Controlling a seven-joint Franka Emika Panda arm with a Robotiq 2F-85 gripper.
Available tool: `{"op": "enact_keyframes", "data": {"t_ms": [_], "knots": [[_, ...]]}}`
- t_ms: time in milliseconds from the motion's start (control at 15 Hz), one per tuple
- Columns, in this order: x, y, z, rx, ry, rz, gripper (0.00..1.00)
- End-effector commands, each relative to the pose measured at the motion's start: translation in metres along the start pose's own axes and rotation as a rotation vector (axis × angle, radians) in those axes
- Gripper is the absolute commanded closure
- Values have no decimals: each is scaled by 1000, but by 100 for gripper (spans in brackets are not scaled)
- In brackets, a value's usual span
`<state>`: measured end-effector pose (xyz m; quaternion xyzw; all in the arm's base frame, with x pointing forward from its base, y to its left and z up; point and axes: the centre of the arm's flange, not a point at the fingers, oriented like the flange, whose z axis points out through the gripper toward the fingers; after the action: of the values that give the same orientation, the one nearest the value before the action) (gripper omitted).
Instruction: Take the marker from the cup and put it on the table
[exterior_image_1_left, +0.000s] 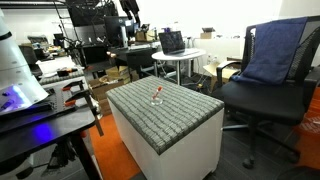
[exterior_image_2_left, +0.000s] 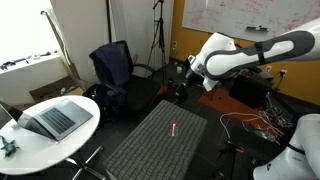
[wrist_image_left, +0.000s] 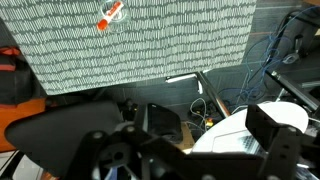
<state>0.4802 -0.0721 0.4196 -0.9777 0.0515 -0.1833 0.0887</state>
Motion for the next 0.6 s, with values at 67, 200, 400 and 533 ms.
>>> {"op": "enact_keyframes", "data": {"t_ms": [67,200,400,533], "knots": [[9,-4,28,-57,153,100,0],[15,-5,38,-76,240,162,0],[23,-5,52,-92,349,270,0],[27,-4,66,-105,407,363,0]]}}
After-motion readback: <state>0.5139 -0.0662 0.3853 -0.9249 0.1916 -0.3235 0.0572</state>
